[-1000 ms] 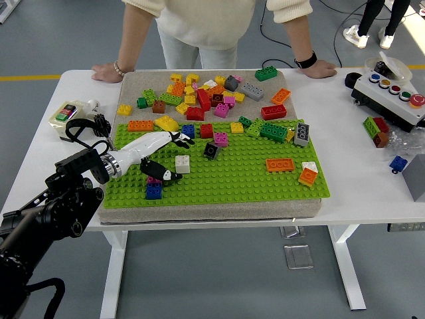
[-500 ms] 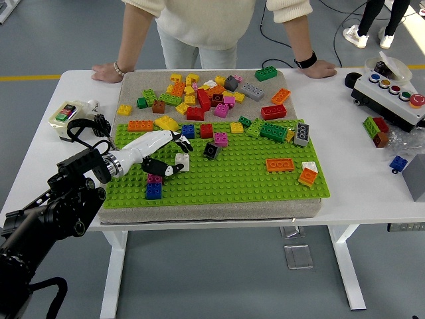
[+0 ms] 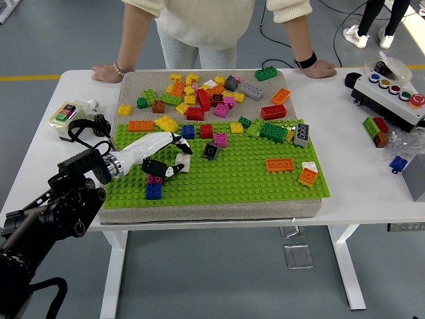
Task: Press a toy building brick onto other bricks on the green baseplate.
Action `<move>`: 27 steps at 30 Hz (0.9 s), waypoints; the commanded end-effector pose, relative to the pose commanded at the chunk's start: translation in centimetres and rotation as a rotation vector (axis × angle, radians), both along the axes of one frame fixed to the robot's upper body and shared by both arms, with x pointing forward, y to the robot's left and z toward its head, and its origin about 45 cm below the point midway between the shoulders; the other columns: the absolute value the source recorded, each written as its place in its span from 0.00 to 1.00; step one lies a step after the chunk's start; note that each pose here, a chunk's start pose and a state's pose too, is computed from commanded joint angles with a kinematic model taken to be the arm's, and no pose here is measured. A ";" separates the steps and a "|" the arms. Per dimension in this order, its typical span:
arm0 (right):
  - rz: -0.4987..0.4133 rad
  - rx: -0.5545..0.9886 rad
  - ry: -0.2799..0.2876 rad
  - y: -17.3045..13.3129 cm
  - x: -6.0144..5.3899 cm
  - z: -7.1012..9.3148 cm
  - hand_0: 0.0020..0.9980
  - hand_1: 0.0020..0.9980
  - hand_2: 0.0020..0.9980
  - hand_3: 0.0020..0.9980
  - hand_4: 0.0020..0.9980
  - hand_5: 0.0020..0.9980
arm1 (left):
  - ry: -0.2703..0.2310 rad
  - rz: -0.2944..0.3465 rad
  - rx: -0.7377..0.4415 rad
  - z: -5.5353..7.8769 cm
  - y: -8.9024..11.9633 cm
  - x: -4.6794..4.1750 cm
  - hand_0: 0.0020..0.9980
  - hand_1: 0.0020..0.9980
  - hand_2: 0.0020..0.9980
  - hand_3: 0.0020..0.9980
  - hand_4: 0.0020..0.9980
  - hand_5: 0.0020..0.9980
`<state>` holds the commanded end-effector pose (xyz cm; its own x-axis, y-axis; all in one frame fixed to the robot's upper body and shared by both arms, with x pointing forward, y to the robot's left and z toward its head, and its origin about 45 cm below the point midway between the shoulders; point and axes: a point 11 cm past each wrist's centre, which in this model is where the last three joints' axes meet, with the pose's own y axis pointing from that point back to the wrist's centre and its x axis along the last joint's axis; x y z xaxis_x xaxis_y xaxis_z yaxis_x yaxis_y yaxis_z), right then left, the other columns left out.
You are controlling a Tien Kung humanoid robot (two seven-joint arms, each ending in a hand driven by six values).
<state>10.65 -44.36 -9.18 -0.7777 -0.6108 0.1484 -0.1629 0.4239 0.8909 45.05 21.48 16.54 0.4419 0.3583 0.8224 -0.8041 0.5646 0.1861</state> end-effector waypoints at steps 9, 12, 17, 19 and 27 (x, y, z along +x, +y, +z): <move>0.000 -0.001 0.002 0.0 -0.1 0.0 0.73 0.66 0.71 0.59 0.92 0.50 | -0.012 0.013 -0.040 0.6 0.3 -0.26 0.72 0.64 0.58 0.59 0.49 0.00; 0.001 -0.002 0.003 0.0 -0.2 0.0 0.73 0.66 0.71 0.59 0.92 0.50 | -0.017 0.018 -0.052 0.8 0.4 -0.34 0.72 0.64 0.58 0.59 0.49 0.00; 0.001 -0.001 0.005 0.0 -0.3 -0.1 0.73 0.66 0.71 0.59 0.92 0.50 | -0.029 0.024 -0.070 1.3 0.6 -0.38 0.72 0.64 0.58 0.58 0.49 0.00; 0.001 0.000 0.006 0.0 -0.3 -0.1 0.73 0.66 0.71 0.59 0.92 0.50 | -0.032 0.024 -0.073 1.5 0.6 -0.37 0.72 0.64 0.58 0.58 0.49 0.00; 0.002 -0.003 0.006 0.1 -0.3 -0.1 0.73 0.66 0.71 0.59 0.92 0.50 | -0.026 0.025 -0.065 1.0 0.7 -0.64 0.72 0.64 0.58 0.58 0.48 0.00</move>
<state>10.34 -44.31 -9.27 -0.7754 -0.6123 0.1548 -0.1587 0.4261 0.8906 44.41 22.15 17.56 0.4107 0.4221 0.8082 -0.8221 0.5548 0.1281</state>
